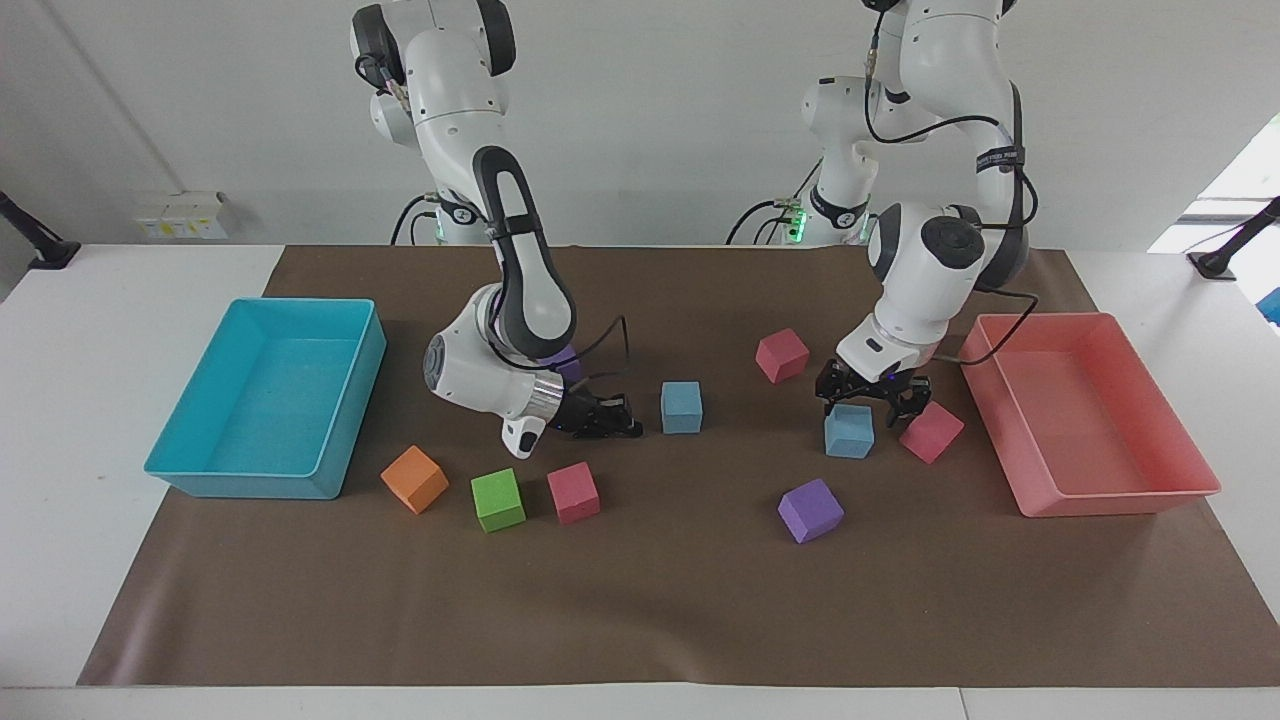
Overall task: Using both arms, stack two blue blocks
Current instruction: 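Reach the left gripper to the other light blue cube near the pink bin, then grasp the second light blue cube with the left gripper and lift it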
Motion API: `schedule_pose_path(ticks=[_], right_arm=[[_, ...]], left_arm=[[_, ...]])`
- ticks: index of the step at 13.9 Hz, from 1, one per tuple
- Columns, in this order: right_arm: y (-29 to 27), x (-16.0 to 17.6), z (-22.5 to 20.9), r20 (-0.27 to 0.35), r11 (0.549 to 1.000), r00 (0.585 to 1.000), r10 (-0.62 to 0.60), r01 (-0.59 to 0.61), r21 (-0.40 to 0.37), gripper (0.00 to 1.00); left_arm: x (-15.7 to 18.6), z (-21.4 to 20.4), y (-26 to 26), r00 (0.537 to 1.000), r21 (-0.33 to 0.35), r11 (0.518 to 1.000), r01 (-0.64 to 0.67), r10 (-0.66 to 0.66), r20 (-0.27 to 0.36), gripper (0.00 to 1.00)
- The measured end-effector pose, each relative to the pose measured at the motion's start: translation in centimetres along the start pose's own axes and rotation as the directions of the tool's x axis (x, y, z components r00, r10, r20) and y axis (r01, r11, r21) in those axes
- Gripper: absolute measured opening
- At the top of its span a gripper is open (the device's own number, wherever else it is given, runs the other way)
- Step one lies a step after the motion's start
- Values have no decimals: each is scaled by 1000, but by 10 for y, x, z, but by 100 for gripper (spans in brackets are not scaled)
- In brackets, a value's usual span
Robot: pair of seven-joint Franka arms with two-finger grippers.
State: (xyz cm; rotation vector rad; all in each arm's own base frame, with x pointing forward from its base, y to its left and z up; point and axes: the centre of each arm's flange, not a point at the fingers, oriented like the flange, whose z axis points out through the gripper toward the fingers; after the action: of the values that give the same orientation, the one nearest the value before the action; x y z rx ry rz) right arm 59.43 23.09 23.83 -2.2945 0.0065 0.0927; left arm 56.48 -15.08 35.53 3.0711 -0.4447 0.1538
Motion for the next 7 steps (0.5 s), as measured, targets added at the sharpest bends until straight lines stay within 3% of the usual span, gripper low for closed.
schedule_pose_path(ticks=[7], right_arm=[[0, -1, 1, 2, 1000, 1000, -2, 2, 0, 1]], left_arm=[[0, 20, -1, 1000, 1, 1000, 1, -1, -6, 100]])
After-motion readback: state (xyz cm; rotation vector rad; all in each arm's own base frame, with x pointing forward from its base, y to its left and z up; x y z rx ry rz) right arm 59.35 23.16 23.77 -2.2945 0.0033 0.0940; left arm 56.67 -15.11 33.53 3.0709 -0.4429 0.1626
